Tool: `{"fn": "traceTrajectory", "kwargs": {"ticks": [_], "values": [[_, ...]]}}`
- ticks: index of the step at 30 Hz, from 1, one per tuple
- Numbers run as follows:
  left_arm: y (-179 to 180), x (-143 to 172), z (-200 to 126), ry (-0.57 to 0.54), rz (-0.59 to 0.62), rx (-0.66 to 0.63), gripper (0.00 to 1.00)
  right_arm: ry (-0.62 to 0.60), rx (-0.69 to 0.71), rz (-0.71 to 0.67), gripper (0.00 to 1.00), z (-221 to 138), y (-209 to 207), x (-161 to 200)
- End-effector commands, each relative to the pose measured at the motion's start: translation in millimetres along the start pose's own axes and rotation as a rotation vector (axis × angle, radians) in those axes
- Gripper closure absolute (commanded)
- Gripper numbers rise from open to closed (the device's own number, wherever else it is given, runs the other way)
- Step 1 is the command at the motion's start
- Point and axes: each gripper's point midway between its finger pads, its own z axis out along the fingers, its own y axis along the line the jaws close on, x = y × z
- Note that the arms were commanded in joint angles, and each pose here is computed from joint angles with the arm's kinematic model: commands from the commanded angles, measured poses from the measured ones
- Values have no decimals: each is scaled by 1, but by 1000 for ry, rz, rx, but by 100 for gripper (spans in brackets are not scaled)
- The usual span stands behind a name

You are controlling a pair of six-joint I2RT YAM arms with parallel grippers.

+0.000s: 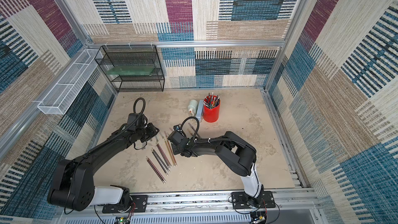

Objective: Remove the protective cover of the pencils
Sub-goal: Pick up the pencil from the center of the board.

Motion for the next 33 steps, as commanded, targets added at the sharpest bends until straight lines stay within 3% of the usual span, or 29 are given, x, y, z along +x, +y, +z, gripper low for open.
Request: {"fn": "traceTrajectory", "kwargs": {"ticks": [1,9,15,33], "values": [[0,-18,-14,-127,-4,3,68,20,53,-24,77,-2,-6,8],[6,-27,-39,-265,-15,13,58,40,96,-41,77,-1,-9,13],[12,-27,-44,-314,-8,14,58,54,109,-54,77,4,-10,16],[-6,-22,-45,-334,15,162,55,44,85,-49,89,4,-2,9]]}}
